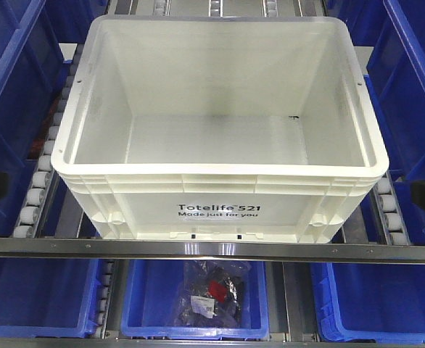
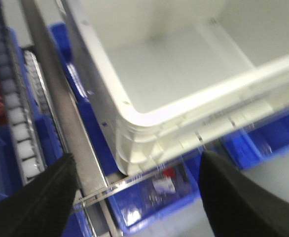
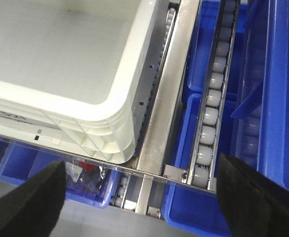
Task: Move bin from left to right shelf
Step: 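Move both open grippers over the tote's opposite side rims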
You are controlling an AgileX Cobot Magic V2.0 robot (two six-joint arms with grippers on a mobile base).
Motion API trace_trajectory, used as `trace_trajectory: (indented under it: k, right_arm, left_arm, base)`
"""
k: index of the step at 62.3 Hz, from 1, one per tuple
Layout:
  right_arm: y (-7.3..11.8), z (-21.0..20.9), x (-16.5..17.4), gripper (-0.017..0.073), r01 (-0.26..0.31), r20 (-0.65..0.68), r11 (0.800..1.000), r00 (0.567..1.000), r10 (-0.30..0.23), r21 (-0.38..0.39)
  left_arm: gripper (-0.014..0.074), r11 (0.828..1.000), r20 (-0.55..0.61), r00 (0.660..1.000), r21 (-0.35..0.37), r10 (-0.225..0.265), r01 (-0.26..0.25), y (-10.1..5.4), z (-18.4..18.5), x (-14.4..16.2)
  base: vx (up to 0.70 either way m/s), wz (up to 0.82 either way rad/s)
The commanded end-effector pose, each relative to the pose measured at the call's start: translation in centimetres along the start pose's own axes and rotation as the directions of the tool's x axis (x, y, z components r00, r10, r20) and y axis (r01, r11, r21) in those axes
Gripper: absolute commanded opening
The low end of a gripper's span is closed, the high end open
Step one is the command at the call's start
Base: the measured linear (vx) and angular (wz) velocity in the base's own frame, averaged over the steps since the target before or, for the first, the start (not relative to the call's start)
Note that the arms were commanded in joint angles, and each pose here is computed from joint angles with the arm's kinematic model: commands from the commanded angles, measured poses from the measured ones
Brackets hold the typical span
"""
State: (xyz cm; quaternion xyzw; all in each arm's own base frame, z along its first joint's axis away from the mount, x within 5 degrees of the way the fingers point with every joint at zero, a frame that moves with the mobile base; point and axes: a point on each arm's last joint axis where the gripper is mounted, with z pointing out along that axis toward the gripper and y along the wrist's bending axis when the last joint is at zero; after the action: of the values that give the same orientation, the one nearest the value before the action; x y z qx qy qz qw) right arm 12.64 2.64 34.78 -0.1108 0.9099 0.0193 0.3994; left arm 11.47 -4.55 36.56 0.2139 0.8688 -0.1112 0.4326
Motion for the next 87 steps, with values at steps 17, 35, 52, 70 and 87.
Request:
trace_trajectory:
  k: [17,35,52,70,87]
  right_arm:
    - [0.2,3.9,-5.3,0.0625,-0.038,-0.05,0.999,0.998,0.038,-0.006]
    - [0.3,7.5,-8.4,0.061,-0.114,-0.113,0.993,0.987,0.114,0.008]
    - [0.4,9.8,-10.6,0.0599,-0.115,-0.131,0.993,0.985,0.116,0.011]
    - [0.5,12.1,-12.0,0.0594,-0.132,-0.154,0.991,0.979,0.132,0.016]
    - [0.6,14.0,-12.9,0.0594,-0.157,-0.177,0.987,0.971,0.159,0.028]
  left_arm:
    - [0.0504,0.991,-0.083,0.994,-0.12,-0.069,0.058,2.4,5.4,-5.7]
    - [0.0504,0.984,-0.098,0.984,-0.113,-0.146,0.134,3.4,9.9,-8.9]
    - [0.0504,0.964,-0.122,0.961,-0.126,-0.248,0.233,4.0,12.7,-10.0]
    - [0.0504,0.949,-0.246,0.928,-0.218,-0.279,0.227,4.3,17.3,-11.0]
    - [0.0504,0.936,-0.245,0.917,-0.241,-0.314,0.257,4.6,18.7,-11.9]
  base:
    - [0.0,0.0]
    - [0.0,0.0]
    - [0.0,0.0]
    - [0.0,0.0]
    - [0.0,0.0]
